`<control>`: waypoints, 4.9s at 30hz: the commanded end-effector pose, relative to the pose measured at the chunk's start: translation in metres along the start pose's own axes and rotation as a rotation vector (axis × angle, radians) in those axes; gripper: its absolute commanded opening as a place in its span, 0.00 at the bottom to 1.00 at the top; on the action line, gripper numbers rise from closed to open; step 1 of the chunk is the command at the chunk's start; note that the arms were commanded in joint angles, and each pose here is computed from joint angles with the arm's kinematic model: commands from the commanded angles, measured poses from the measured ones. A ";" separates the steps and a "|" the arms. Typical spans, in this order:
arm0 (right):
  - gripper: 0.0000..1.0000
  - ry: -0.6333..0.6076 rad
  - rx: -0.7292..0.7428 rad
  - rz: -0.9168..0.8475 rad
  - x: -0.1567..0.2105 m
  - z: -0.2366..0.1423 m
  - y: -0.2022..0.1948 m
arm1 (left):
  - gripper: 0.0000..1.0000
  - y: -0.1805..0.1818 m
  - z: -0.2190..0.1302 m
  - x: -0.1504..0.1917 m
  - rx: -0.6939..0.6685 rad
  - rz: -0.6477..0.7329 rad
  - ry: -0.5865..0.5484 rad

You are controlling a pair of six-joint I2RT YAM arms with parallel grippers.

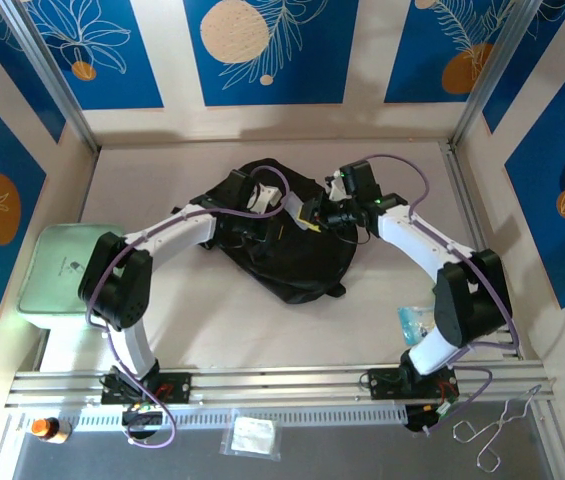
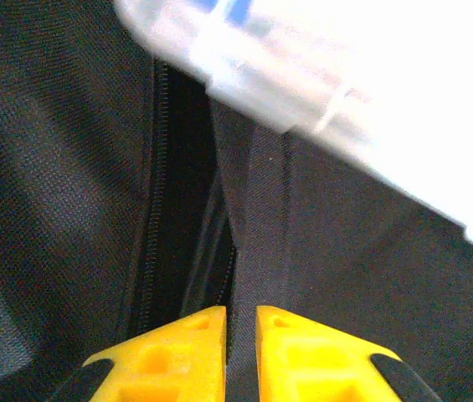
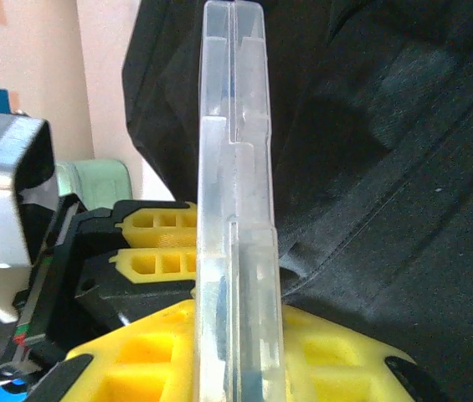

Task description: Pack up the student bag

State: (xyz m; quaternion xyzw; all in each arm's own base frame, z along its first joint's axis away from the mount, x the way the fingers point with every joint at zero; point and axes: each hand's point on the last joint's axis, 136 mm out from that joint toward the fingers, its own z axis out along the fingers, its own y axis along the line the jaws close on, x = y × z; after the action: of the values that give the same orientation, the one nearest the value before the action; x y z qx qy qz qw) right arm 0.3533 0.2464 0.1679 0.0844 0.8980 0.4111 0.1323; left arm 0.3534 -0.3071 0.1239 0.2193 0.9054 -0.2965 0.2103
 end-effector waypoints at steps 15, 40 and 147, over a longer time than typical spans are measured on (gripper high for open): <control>0.08 0.162 0.140 0.145 0.045 0.003 -0.036 | 0.15 -0.012 0.013 0.015 0.055 0.017 0.030; 0.07 0.127 0.341 0.265 0.060 0.016 -0.105 | 0.48 0.051 0.010 -0.013 -0.364 -0.182 0.032; 0.44 0.009 0.266 -0.544 0.011 0.021 -0.015 | 0.62 0.068 -0.102 -0.036 -0.270 -0.345 -0.232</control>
State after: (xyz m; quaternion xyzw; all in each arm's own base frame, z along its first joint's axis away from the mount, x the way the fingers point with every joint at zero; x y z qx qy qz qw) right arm 0.3595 0.2458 0.1459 -0.0486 0.9274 0.2978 0.2211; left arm 0.3893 -0.2334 0.1725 0.0373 0.9366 -0.2400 0.2526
